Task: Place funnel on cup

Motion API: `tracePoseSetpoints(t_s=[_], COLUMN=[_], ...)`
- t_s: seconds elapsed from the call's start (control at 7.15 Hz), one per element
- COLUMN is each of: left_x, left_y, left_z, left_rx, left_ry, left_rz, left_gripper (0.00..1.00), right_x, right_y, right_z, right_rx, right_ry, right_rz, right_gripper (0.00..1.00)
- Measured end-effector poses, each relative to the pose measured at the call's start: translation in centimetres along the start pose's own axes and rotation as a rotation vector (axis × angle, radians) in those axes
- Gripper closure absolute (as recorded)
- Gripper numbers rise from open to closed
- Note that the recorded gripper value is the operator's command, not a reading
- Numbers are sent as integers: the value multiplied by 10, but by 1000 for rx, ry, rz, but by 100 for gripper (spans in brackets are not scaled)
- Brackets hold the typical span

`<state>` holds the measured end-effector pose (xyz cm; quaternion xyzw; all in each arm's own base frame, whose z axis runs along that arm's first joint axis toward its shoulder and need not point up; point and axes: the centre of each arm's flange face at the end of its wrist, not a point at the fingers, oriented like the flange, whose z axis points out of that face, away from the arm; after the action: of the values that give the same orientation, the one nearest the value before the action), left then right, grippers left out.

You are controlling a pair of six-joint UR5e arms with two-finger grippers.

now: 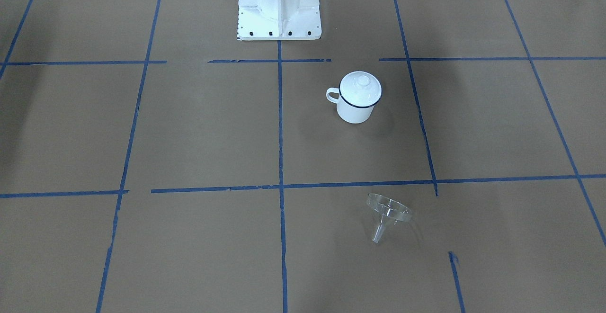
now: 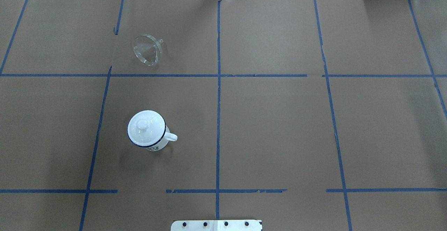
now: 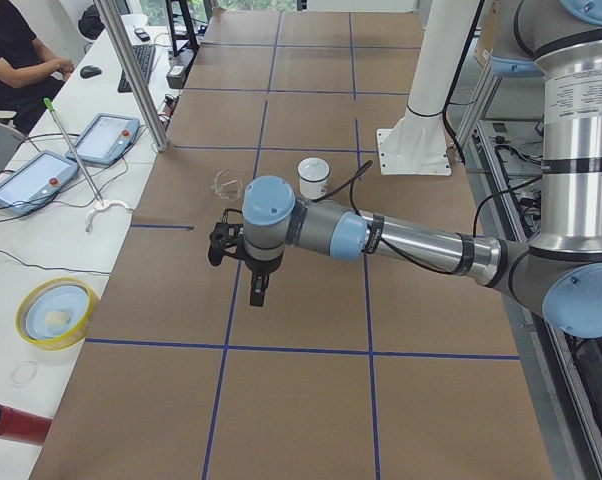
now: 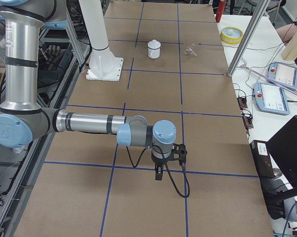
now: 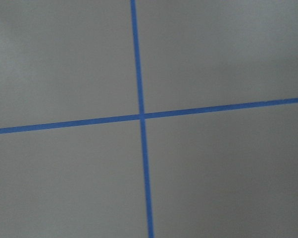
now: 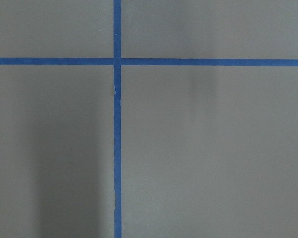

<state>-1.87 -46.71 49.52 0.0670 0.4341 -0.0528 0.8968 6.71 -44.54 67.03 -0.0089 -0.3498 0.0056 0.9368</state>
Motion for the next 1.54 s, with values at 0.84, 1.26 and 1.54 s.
tracePoseSetpoints(t_s=[0.84, 1.26, 1.54], left_x=[349, 449, 469], left_y=[43, 80, 102], left_z=[78, 130, 161], left_rx=[-167, -144, -162], left_ry=[47, -79, -124], left_rz=[-369, -417, -420], left_gripper=[0, 14, 19], right_x=[0, 0, 0], right_y=[0, 0, 0], right_z=[0, 0, 0], right_rx=[0, 0, 0], right_ry=[0, 0, 0], right_rz=[0, 0, 0], right_gripper=[0, 0, 0])
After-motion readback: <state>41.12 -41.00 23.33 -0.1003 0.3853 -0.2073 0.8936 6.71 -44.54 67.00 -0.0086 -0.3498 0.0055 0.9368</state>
